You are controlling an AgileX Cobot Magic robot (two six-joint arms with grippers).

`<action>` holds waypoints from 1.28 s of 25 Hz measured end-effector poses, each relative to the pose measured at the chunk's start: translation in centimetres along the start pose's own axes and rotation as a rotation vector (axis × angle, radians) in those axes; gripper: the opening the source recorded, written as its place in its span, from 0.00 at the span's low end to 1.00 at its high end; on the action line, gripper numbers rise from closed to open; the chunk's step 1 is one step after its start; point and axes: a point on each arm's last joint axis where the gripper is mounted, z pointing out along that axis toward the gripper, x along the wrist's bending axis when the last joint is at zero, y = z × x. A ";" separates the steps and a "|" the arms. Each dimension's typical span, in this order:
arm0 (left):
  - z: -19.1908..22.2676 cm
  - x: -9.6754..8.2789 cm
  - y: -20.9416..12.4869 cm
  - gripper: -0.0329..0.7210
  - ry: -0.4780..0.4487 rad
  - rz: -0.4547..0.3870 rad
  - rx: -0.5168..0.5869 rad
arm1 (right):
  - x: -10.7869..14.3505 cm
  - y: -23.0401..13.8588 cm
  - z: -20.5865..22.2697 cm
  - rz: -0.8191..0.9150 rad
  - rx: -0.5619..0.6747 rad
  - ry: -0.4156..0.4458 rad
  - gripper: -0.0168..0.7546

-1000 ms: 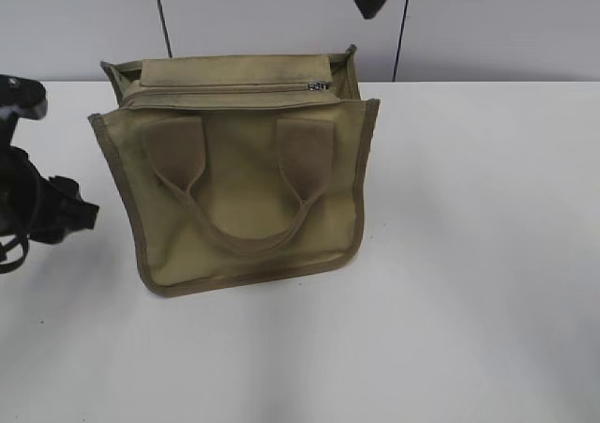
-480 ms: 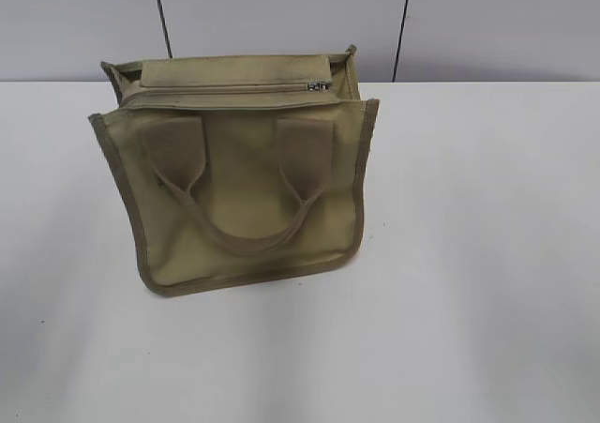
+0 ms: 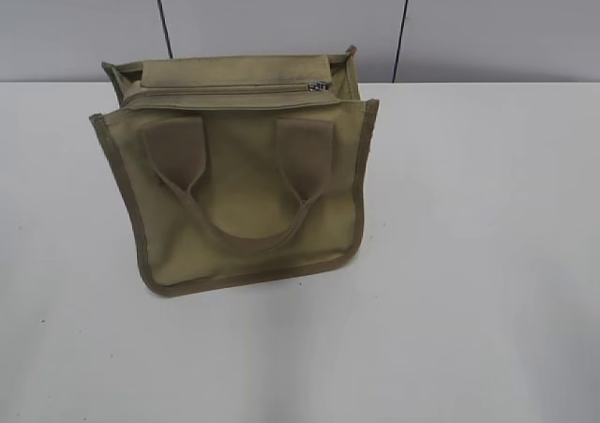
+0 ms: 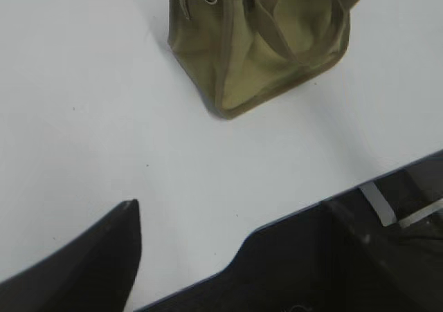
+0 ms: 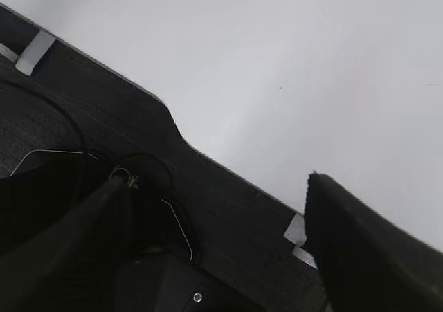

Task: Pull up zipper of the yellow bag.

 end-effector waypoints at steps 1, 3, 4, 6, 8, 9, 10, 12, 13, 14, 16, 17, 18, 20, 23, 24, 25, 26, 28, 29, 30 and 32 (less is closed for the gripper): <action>-0.1 -0.1 -0.6 0.82 -0.012 0.005 -0.009 | 0.1 -0.7 0.2 -0.001 -0.015 0.001 0.80; 0.1 -0.1 -1.3 0.82 -0.028 0.020 -0.023 | 0.1 -1.3 0.0 -0.005 -0.046 0.000 0.80; 0.3 -0.1 -1.6 0.81 -0.032 0.028 -0.028 | 0.1 -1.4 -0.1 -0.007 -0.064 -0.003 0.80; 0.5 -0.2 -1.6 0.79 -0.038 0.056 -0.053 | 0.1 -1.5 -0.3 -0.013 -0.081 -0.013 0.80; 0.9 -0.2 -1.6 0.78 -0.043 0.064 -0.060 | 0.0 -1.5 -0.3 -0.019 -0.094 -0.024 0.79; 1.1 -0.2 -1.6 0.78 -0.044 0.067 -0.058 | -0.1 -1.4 -0.2 -0.022 -0.103 -0.026 0.80; 1.2 -0.3 -1.5 0.78 -0.046 0.068 -0.057 | -0.1 -1.3 -0.1 -0.025 -0.113 -0.027 0.80; 1.3 -0.3 -1.4 0.78 -0.045 0.071 -0.049 | -0.1 -1.3 0.4 -0.028 -0.129 -0.029 0.79; 1.4 -0.3 -1.4 0.78 -0.046 0.071 -0.047 | -0.1 -1.4 0.6 -0.029 -0.129 -0.030 0.79; 1.4 -0.3 -1.4 0.78 -0.046 0.072 -0.047 | -0.1 -1.4 0.7 -0.030 -0.128 -0.030 0.79; 1.4 -0.3 -1.4 0.78 -0.046 0.072 -0.047 | -0.1 -1.4 0.7 -0.031 -0.133 -0.030 0.79; 1.4 -0.3 -1.4 0.78 -0.046 0.072 -0.047 | -0.1 -1.3 0.7 -0.031 -0.136 -0.031 0.79; 1.4 -0.3 -1.4 0.78 -0.046 0.072 -0.048 | -0.1 -1.3 0.7 -0.031 -0.139 -0.031 0.79; 1.4 -0.3 -1.4 0.78 -0.046 0.072 -0.048 | -0.1 -1.3 0.7 -0.031 -0.140 -0.031 0.79; 1.4 -0.3 -1.4 0.78 -0.047 0.073 -0.046 | -0.1 -1.3 0.7 -0.031 -0.141 -0.031 0.79; 1.4 -0.3 -1.4 0.78 -0.047 0.073 -0.046 | -0.1 -1.3 0.7 -0.031 -0.142 -0.031 0.79; 1.4 -0.3 -1.4 0.78 -0.043 0.069 -0.049 | -0.1 -1.4 0.6 -0.032 -0.147 -0.032 0.79; 1.3 -0.3 -1.4 0.78 -0.030 0.061 -0.055 | -0.1 -1.4 0.6 -0.027 -0.155 -0.035 0.79; 1.1 -0.2 -1.6 0.78 0.011 0.035 -0.074 | -0.2 -1.6 0.3 0.004 -0.177 -0.066 0.79; 0.9 -0.2 -1.7 0.78 0.041 0.016 -0.092 | -0.3 -1.7 0.2 0.028 -0.193 -0.091 0.79; 0.7 -0.2 -1.8 0.78 0.075 -0.004 -0.107 | -0.3 -1.9 0.0 0.062 -0.207 -0.128 0.79; 0.3 -0.2 -2.1 0.78 0.142 -0.042 -0.145 | -0.4 -2.2 -0.3 0.140 -0.242 -0.214 0.79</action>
